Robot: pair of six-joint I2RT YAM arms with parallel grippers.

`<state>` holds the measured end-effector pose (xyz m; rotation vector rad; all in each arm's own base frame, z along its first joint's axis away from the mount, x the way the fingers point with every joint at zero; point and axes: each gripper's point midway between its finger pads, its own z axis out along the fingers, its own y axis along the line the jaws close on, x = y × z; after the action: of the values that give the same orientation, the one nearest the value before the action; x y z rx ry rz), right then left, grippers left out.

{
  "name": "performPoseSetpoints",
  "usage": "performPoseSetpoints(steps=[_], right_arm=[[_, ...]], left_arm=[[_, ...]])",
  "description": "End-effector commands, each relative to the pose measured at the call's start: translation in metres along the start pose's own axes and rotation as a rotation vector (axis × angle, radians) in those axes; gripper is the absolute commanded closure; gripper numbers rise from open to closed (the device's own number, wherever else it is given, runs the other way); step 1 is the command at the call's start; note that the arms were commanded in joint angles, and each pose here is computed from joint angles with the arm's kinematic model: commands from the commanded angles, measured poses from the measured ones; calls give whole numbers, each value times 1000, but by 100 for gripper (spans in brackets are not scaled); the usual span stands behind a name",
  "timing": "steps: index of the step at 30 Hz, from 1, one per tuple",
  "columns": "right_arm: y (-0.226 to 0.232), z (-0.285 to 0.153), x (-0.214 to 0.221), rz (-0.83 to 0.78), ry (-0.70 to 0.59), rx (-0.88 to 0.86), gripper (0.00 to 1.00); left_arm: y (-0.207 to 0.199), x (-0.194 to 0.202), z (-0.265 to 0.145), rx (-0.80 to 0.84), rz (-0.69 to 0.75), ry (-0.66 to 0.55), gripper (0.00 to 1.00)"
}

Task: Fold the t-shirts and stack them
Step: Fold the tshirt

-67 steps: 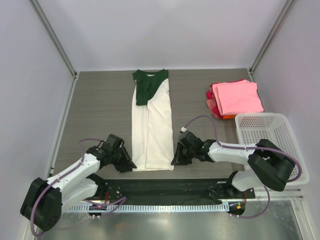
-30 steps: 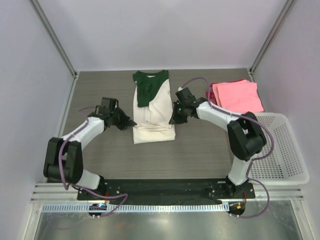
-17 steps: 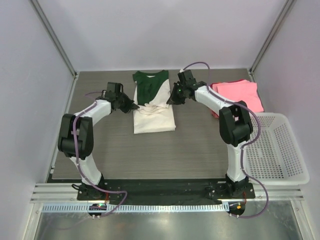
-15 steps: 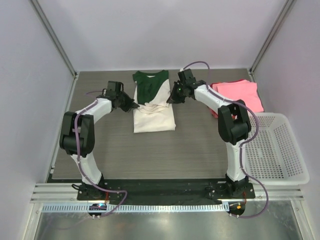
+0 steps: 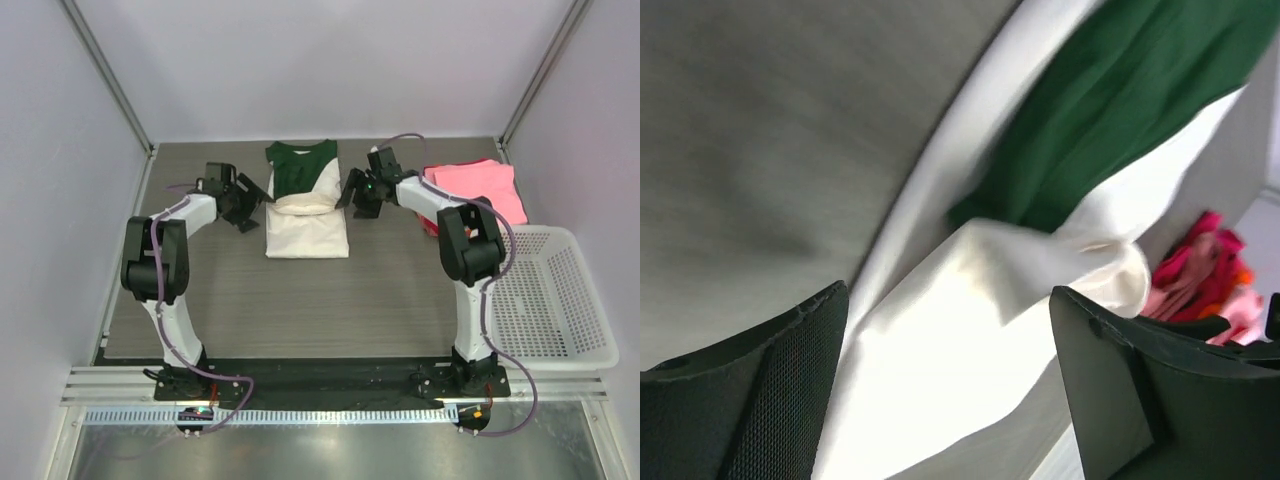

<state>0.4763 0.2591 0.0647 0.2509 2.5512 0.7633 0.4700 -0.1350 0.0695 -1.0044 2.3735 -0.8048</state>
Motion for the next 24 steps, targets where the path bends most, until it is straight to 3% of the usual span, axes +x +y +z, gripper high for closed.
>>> performPoseSetpoints(steps=[1,9,13,24], right_arm=[[12,-45,14,-42,-62,-60,33],[-14,-58,91,-46,55,-86,37],[-15,-52,106,-54,85,-79,39],[-19,-30,113,-9,118,-54,59]], left_arm=[[16,22,-25,-17,76,5,18],[63,62,-58,-67,126,7,18],[63,70,-69,-36,136,-2,19],[79,103,-55,-26,93,115,34]])
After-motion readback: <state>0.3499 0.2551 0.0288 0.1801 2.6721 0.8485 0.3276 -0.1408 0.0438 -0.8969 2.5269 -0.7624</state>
